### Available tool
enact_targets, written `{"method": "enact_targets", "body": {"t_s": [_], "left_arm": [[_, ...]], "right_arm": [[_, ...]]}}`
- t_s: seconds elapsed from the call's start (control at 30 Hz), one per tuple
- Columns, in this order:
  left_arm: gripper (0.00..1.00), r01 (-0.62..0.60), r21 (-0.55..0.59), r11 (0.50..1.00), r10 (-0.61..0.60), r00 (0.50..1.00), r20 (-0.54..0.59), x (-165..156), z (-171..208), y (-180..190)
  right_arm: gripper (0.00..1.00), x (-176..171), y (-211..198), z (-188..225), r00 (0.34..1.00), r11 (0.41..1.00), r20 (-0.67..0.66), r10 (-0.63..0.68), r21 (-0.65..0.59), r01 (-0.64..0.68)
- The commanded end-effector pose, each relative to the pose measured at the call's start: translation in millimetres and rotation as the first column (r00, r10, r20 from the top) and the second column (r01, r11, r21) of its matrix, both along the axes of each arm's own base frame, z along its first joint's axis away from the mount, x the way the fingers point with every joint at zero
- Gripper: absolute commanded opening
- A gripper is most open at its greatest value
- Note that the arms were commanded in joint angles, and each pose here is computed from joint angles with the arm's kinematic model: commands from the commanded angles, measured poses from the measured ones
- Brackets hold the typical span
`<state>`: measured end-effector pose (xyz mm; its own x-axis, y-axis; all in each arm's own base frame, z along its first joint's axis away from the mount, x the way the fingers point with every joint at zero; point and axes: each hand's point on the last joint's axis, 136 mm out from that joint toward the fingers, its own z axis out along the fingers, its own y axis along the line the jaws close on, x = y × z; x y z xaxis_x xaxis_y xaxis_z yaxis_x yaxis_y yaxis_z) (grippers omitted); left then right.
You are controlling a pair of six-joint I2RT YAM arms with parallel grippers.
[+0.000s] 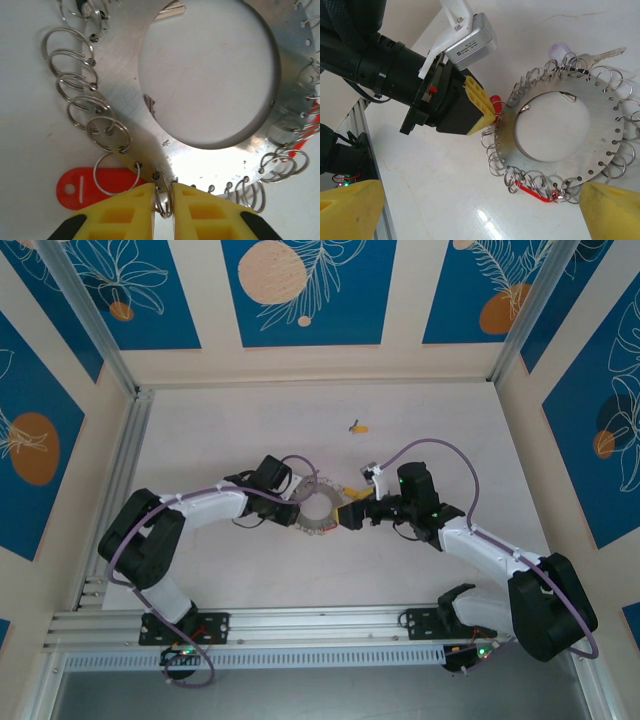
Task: Put the keys on the keyring
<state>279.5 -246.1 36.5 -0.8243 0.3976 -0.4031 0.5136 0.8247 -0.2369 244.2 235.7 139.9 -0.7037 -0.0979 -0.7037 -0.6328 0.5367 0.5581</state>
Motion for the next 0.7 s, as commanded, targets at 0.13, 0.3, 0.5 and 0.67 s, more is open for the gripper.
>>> {"method": "enact_targets", "body": {"t_s": [0.13,0.3,0.5,0.67], "left_arm": [[0.14,0.025,0.046,0.999,-0.025,1.0,0.004,2,-5,-1],[0.0,0.039,0.041,0.998,-0.04,0.999,0.002,-1,0,-2],[0.0,0.058,0.051,0.997,-0.06,0.997,0.041,-6,29,6],[0.0,0.107,-0.001,0.994,-0.106,0.986,0.126,-13,79,7]], "right_arm": [[1.0,2,-1,7,1.0,1.0,0.027,-0.005,0.0,0.005],[1.0,4,-4,8,1.0,1.0,0.023,-0.015,0.002,0.015],[1.0,2,-5,12,0.999,1.0,0.032,-0.014,0.006,0.014],[0.98,-3,-5,20,0.999,1.0,0.046,-0.002,0.028,0.001]]}}
